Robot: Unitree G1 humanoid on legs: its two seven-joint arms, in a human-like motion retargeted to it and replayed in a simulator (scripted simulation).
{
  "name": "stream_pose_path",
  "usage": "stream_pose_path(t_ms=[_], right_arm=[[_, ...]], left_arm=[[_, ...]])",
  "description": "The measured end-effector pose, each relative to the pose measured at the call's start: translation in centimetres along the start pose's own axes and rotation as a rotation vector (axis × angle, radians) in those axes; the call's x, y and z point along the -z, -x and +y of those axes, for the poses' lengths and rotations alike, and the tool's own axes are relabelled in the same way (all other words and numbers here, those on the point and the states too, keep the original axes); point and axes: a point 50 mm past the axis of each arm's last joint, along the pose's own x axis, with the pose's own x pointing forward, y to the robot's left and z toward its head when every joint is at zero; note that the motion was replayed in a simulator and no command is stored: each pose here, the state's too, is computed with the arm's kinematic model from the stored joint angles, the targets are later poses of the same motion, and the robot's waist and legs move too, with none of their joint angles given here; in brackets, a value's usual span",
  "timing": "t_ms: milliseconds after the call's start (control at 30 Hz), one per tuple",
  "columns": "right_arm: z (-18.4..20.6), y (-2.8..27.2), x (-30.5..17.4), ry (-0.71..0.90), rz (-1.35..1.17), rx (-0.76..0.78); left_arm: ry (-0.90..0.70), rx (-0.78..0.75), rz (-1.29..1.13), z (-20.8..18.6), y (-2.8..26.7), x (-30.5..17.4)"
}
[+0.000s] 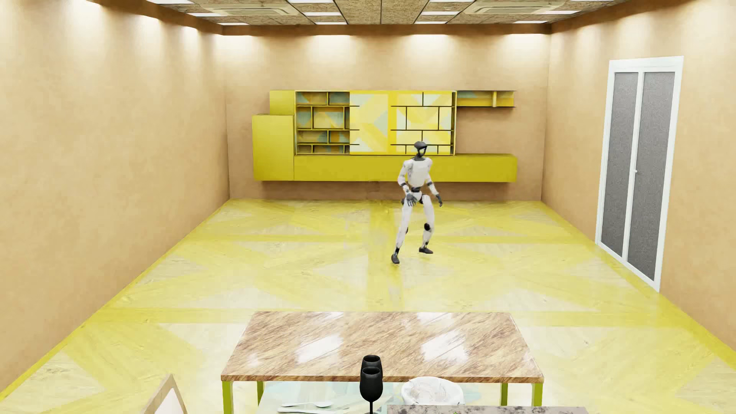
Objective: Head to the desk
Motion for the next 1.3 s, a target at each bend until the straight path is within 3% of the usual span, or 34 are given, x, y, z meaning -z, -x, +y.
stream_pose_path(t_ms=[67, 233, 333, 400, 467, 533, 633, 733, 900, 967, 1033, 1100, 1167, 1300], right_arm=[[2.0, -0.3, -0.2, 0.034, 0.001, -0.122], [7.6, 0.0, 3.8, -0.163, 0.354, -0.329], [10.3, 1.7, 7.4, 0.001, 0.526, -0.619], [9.9, 2.1, 9.0, 0.099, 0.521, -0.744], [7.7, 0.7, 9.1, 0.105, 0.461, -0.665], [4.7, -1.8, 6.8, 0.063, 0.335, -0.442], [-0.2, -4.7, 0.3, 0.015, 0.054, -0.154], [-4.1, -5.6, -6.1, 0.062, -0.232, -0.037], [-7.6, -8.3, -13.7, 0.296, -0.399, 0.026], [-5.6, -9.7, -14.3, 0.302, -0.312, -0.020], [-1.3, -10.1, -11.1, 0.271, -0.105, -0.170], [3.4, -8.4, -5.2, 0.270, 0.108, -0.340], [7.6, -4.8, 0.4, 0.303, 0.250, -0.544], [12.5, 5.0, 9.7, 0.166, 0.548, -0.838]], left_arm=[[-0.032, 0.085, 0.155, -0.8, 0.5, 3.8], [-0.019, 0.113, 0.311, -0.5, 1.4, 7.7], [0.045, 0.114, 0.227, -1.1, 0.9, 5.4], [0.037, 0.125, 0.128, -1.5, 0.6, 3.4], [0.047, 0.113, 0.064, -1.7, 0.6, 2.1], [0.054, 0.092, 0.066, -1.4, 0.9, 2.4], [0.106, 0.037, 0.162, -1.0, 2.0, 5.0], [0.143, 0.072, 0.230, -2.4, 3.6, 7.0], [0.229, 0.176, 0.356, -6.0, 7.3, 9.5], [0.228, 0.240, 0.457, -8.0, 9.3, 11.1], [0.215, 0.330, 0.560, -9.6, 11.1, 12.6], [0.178, 0.382, 0.602, -9.8, 10.9, 13.1], [0.120, 0.361, 0.523, -8.4, 8.7, 11.8], [0.204, 0.039, 0.249, -3.4, 4.3, 7.0]])
